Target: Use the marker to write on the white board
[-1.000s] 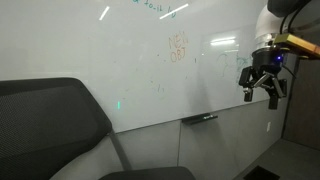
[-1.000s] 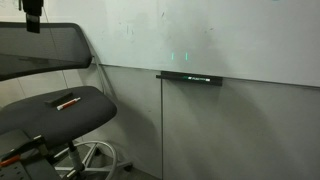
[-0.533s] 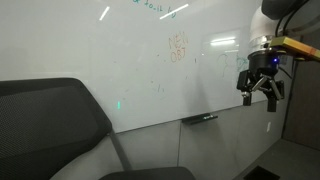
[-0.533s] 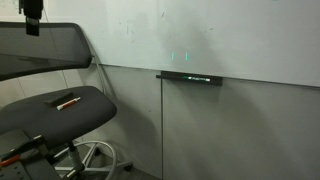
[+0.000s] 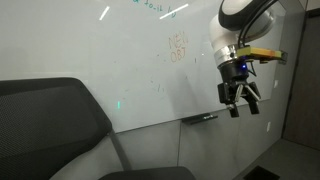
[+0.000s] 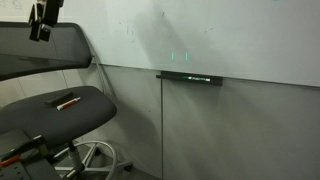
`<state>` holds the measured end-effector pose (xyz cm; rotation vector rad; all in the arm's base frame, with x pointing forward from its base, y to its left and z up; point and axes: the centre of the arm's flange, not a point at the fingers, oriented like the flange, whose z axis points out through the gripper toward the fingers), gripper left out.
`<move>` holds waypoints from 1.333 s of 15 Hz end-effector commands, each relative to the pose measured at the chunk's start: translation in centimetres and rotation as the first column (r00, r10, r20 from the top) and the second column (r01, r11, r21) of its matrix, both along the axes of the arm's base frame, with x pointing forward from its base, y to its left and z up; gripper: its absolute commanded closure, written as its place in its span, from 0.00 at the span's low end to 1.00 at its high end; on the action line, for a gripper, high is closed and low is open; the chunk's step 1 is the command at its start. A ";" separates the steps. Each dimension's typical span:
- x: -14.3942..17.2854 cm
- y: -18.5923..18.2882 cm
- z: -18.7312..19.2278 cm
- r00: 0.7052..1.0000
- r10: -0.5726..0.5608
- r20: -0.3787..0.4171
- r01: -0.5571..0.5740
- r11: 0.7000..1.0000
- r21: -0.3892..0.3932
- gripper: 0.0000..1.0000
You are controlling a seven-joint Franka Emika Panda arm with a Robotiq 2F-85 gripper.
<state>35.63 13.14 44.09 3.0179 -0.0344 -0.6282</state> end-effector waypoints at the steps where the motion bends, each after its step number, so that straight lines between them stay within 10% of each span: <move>1: 6.0 3.8 1.3 0.991 0.091 -0.101 -0.102 0.988 -0.114 0.00; 9: 12.2 7.9 -3.2 0.936 0.200 -0.290 -0.225 0.973 -0.054 0.00; 20: 7.8 11.2 -11.1 0.893 0.243 -0.379 -0.315 0.939 -0.140 0.00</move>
